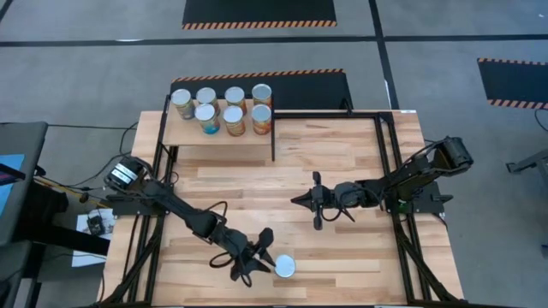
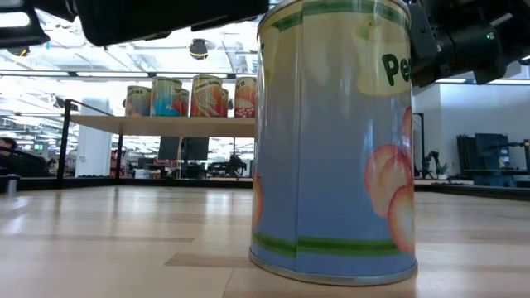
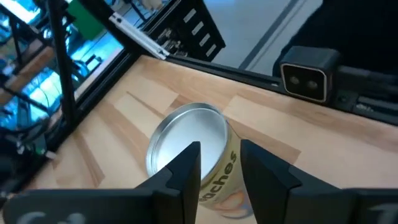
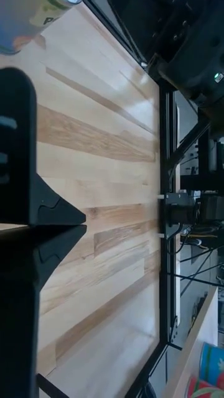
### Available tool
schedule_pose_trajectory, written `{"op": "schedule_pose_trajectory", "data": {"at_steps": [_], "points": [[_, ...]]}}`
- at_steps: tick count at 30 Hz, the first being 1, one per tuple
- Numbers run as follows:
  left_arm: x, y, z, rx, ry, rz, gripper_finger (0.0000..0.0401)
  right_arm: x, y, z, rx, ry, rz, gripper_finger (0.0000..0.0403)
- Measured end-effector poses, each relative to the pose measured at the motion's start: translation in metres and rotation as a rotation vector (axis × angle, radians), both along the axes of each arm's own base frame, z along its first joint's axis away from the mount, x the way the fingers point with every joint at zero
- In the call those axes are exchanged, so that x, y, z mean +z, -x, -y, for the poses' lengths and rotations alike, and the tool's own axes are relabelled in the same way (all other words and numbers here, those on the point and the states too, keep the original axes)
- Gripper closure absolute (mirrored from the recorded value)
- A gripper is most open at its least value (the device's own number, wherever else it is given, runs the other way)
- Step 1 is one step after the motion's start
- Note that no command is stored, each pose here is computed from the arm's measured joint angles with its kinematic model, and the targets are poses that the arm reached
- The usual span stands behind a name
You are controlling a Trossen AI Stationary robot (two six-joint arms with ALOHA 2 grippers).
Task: Pick and place cans onto a shelf
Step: Put the canned peaches on the shelf aligned with the other canned peaches
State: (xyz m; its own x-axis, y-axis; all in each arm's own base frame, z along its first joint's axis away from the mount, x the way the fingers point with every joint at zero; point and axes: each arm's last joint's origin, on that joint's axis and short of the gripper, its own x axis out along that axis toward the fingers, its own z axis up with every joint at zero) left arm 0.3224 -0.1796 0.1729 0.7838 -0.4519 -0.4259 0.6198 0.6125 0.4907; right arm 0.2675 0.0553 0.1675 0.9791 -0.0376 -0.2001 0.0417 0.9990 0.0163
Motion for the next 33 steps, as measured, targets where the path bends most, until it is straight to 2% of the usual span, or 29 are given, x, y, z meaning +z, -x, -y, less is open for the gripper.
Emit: {"op": "schedule_pose_trajectory", "data": {"at_steps": [7, 14, 21, 28, 33], "points": [[-0.001, 0.001, 0.0, -0.056, -0.082, 0.037, 0.0301, 0.0, 0.0, 0.0, 0.0, 0.0, 0.001, 0.0391], [0.009, -0.008, 0.003, -0.051, -0.098, 0.036, 0.0302, 0.0, 0.0, 0.0, 0.0, 0.0, 0.001, 0.039], [0.013, -0.021, 0.009, -0.048, -0.182, -0.108, 0.0302, 0.001, 0.0, 0.0, 0.0, -0.003, 0.013, 0.039], [0.009, -0.031, 0.014, -0.044, -0.231, -0.151, 0.0303, 0.001, 0.0, 0.0, 0.001, -0.003, 0.013, 0.0391], [0.01, -0.033, 0.015, -0.047, -0.243, -0.159, 0.034, 0.001, 0.0, 0.0, 0.002, -0.004, 0.017, 0.039]]}}
